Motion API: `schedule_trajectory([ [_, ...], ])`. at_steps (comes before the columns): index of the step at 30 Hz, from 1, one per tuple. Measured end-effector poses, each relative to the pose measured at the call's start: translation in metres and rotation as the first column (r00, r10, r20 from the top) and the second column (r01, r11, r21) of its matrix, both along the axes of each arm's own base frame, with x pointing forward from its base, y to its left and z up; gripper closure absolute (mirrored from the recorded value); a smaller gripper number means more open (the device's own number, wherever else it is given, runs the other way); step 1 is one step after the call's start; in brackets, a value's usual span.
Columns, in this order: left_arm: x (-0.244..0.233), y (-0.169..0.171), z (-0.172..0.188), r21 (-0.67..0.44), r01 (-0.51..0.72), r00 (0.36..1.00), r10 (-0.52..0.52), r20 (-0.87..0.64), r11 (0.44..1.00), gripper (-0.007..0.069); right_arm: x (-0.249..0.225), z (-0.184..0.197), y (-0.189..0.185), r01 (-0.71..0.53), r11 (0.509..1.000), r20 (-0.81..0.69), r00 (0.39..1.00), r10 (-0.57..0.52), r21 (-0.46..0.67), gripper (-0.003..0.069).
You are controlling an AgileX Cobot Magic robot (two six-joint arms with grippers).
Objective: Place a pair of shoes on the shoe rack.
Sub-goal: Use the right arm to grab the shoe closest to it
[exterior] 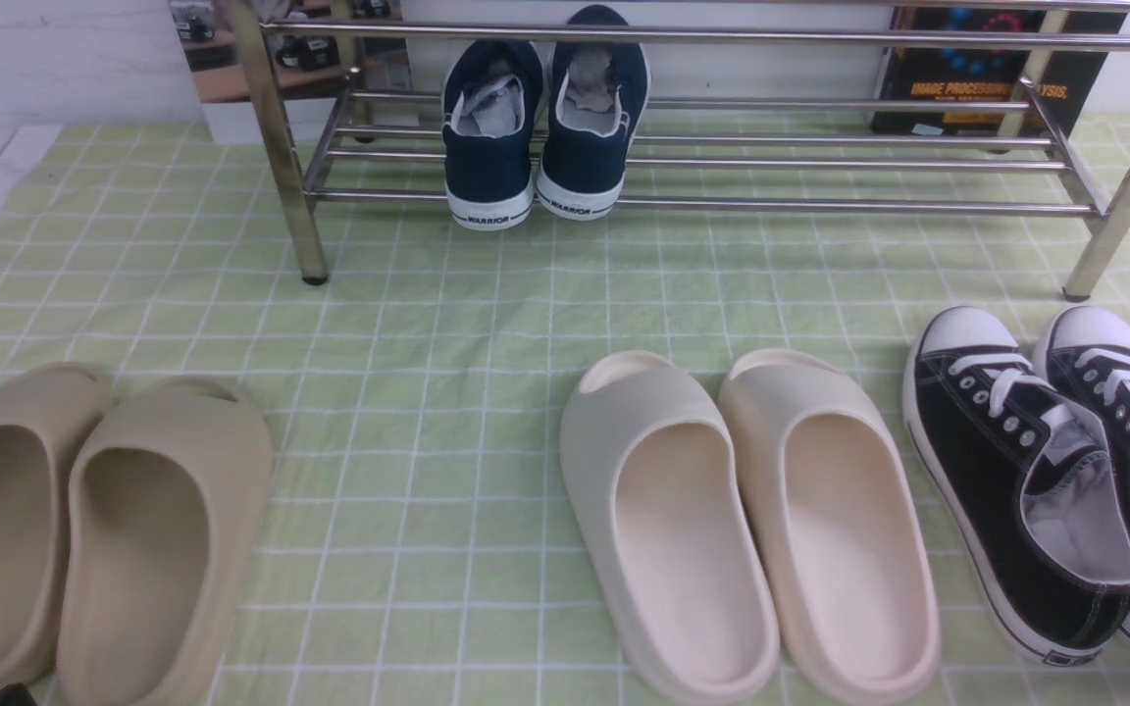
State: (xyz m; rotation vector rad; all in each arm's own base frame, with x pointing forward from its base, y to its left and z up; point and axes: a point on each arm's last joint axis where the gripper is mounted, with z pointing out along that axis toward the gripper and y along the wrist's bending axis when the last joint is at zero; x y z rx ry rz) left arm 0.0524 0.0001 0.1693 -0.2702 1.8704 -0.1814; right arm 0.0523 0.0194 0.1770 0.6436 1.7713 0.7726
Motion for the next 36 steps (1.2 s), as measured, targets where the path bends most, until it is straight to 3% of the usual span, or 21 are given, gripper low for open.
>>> schedule_trajectory([
  [4,0.0,0.0,0.0,0.0,0.0,1.0,0.0,0.0,1.0,0.0533,0.0,0.004,0.005,-0.008,0.978,0.003,1.0,0.008,0.209,0.0419],
  [6,0.0,0.0,0.0,0.0,0.0,1.0,0.0,0.0,1.0,0.0532,0.0,0.006,0.004,-0.004,0.979,0.02,1.0,0.0,0.204,0.0419],
  [10,0.0,0.0,0.0,0.0,0.0,1.0,0.0,0.0,1.0,0.0526,0.001,0.007,0.002,0.004,0.99,0.055,0.998,-0.012,0.138,0.0419],
  [15,0.0,0.0,0.0,0.0,0.0,1.0,0.0,0.0,1.0,0.052,0.0,0.016,0.003,-0.035,0.999,0.107,0.994,0.037,-0.025,0.0435],
  [16,0.0,0.0,0.0,0.0,0.0,1.0,0.0,0.0,1.0,0.0518,-0.001,0.028,0.003,-0.045,0.992,0.152,0.987,0.062,-0.115,0.0463],
  [20,0.0,0.0,0.0,0.0,0.0,1.0,0.0,0.0,1.0,0.0514,0.003,0.065,0.003,-0.059,0.956,0.166,0.98,0.11,-0.286,0.059],
  [22,0.0,0.0,0.0,0.0,0.0,1.0,0.0,0.0,1.0,0.0512,0.011,0.09,0.003,-0.104,0.914,0.106,0.982,0.157,-0.392,0.0656],
  [24,0.0,0.0,0.0,0.0,0.0,1.0,0.0,0.0,1.0,0.0512,0.024,0.112,0.003,-0.163,0.869,0.02,0.981,0.195,-0.467,0.0662],
  [26,0.0,0.0,0.0,0.0,0.0,1.0,0.0,0.0,1.0,0.0508,0.044,0.129,0.002,-0.278,0.789,-0.147,0.96,0.237,-0.548,0.0662],
  [27,0.0,0.0,0.0,0.0,0.0,1.0,0.0,0.0,1.0,0.0508,0.043,0.132,0.002,-0.282,0.781,-0.15,0.959,0.239,-0.558,0.0662],
  [28,0.0,0.0,0.0,0.0,0.0,1.0,0.0,0.0,1.0,0.0504,0.056,0.142,0.0,-0.359,0.729,-0.255,0.932,0.256,-0.583,0.0662],
  [32,0.0,0.0,0.0,0.0,0.0,1.0,0.0,0.0,1.0,0.0499,0.097,0.154,0.002,-0.542,0.623,-0.473,0.83,0.295,-0.564,0.0661],
  [36,0.0,0.0,0.0,0.0,0.0,1.0,0.0,0.0,1.0,0.0494,0.132,0.14,0.017,-0.69,0.523,-0.622,0.707,0.337,-0.501,0.0656],
])
